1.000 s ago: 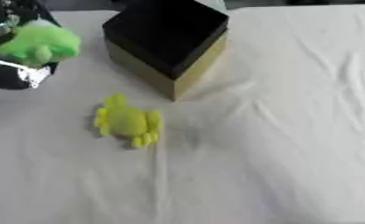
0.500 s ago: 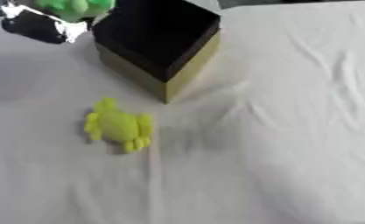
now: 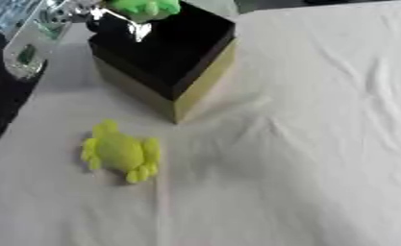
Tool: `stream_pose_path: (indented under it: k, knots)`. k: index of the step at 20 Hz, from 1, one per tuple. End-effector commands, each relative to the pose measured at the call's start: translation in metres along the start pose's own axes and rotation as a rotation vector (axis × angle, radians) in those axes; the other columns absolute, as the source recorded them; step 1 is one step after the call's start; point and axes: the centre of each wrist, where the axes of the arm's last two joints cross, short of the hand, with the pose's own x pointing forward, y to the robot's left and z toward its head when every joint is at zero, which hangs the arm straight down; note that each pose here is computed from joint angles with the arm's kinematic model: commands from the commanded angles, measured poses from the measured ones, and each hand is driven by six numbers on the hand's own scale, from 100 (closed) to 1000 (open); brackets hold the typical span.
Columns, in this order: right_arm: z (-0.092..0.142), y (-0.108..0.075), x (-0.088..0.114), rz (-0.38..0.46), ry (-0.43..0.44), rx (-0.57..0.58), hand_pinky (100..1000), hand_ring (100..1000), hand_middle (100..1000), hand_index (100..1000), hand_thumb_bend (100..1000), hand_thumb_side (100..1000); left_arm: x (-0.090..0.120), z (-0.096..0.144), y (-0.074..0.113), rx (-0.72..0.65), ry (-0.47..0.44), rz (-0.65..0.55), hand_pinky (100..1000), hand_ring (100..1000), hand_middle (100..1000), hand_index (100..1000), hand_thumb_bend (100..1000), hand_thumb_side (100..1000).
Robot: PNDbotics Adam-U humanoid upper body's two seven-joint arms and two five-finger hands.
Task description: Pick up objects on the table and place them in the box.
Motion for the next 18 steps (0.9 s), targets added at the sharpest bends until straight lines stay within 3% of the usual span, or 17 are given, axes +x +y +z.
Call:
stream_pose_path:
  k: [1, 9, 13, 15, 17, 18]
  knots:
    - [-0.008, -0.003, 0.005, -0.006, -0.036, -0.004, 844, 708, 684, 806, 100, 1000, -0.008, -0.006, 0.005, 0.016, 0.022, -0.032, 700, 745, 767, 792, 100, 458]
    - [-0.012, -0.003, 0.006, -0.014, -0.051, -0.013, 845, 708, 683, 805, 100, 1000, -0.013, -0.015, -0.012, -0.033, 0.054, -0.059, 713, 753, 775, 796, 101, 466]
    - [-0.012, -0.003, 0.006, -0.014, -0.05, -0.018, 845, 708, 683, 805, 100, 1000, -0.016, -0.016, -0.022, -0.098, 0.073, -0.076, 753, 770, 789, 807, 173, 484]
    - [-0.012, -0.003, 0.006, -0.014, -0.049, -0.018, 845, 708, 683, 805, 100, 1000, -0.017, -0.016, -0.025, -0.118, 0.075, -0.077, 775, 796, 814, 828, 243, 516]
    - [-0.011, -0.003, 0.006, -0.014, -0.048, -0.019, 845, 708, 682, 805, 100, 1000, -0.018, -0.017, -0.026, -0.125, 0.076, -0.079, 820, 857, 852, 862, 366, 588]
    - [-0.011, -0.003, 0.006, -0.013, -0.048, -0.019, 845, 708, 681, 805, 100, 1000, -0.018, -0.016, -0.026, -0.125, 0.077, -0.082, 824, 868, 864, 880, 472, 660]
